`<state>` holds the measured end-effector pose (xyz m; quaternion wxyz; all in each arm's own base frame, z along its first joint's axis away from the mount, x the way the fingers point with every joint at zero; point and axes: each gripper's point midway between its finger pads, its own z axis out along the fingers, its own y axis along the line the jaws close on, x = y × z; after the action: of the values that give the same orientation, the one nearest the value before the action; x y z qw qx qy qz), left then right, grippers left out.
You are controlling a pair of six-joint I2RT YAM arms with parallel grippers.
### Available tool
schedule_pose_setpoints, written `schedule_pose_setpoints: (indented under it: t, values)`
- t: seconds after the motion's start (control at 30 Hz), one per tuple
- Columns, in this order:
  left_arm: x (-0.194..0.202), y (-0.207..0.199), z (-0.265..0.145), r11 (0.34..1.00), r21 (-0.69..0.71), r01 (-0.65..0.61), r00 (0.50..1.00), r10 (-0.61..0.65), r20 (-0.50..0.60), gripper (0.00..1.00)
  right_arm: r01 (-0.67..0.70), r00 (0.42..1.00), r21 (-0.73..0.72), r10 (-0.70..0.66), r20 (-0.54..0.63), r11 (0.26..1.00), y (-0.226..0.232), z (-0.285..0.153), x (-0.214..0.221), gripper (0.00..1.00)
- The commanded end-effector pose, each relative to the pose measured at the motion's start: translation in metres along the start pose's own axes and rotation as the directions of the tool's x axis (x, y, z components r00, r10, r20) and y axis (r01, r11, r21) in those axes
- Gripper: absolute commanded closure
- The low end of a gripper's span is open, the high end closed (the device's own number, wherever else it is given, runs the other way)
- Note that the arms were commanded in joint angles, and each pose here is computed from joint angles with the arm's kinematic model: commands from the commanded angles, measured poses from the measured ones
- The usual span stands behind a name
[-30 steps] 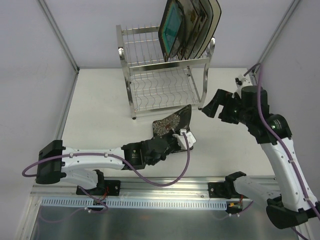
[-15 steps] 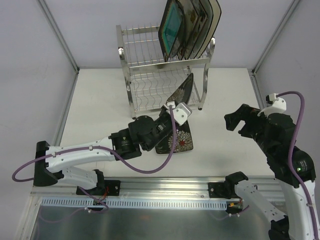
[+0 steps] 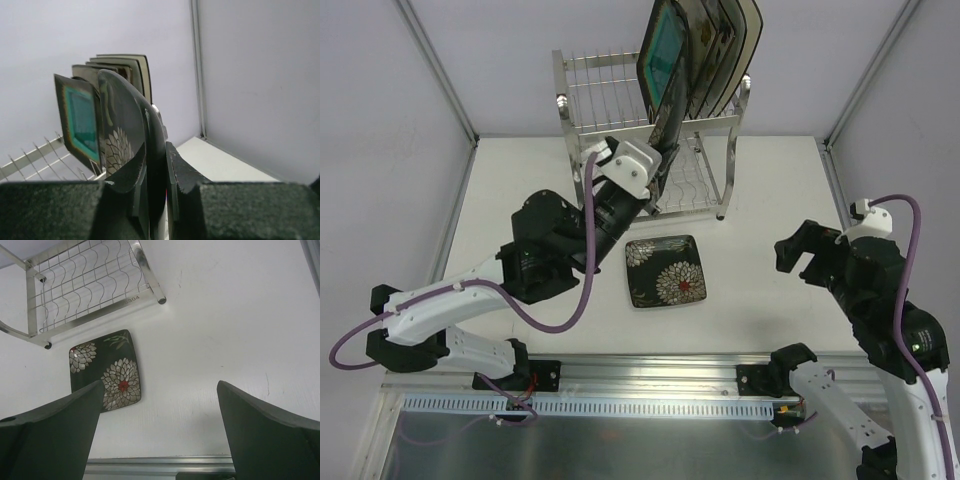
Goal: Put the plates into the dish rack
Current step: Insert the plate into the dish rack
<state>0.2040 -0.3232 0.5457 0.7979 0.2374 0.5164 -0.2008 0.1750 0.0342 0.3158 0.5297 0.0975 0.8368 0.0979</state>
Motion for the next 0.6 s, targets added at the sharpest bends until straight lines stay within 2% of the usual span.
schedule_pose_setpoints:
  t: [0.0,0.33,0.57]
  values:
    - [-0.08,0.051,-0.002,0.99,-0.118,0.074,0.98,-0.05,0.192,1.0,0.02,1.0,0.026,-0.02,0.001,0.999,-0.007,-0.001,0.003,0.0]
    - [-0.102,0.092,0.03,0.981,-0.18,0.073,0.967,-0.025,0.255,1.0,-0.003,1.0,0.004,0.003,-0.015,1.0,-0.005,-0.001,0.011,0.0]
    - [-0.095,0.129,0.067,0.97,-0.237,0.056,0.96,0.013,0.281,1.0,-0.009,1.0,-0.003,0.008,-0.029,1.0,-0.004,0.0,0.016,0.0]
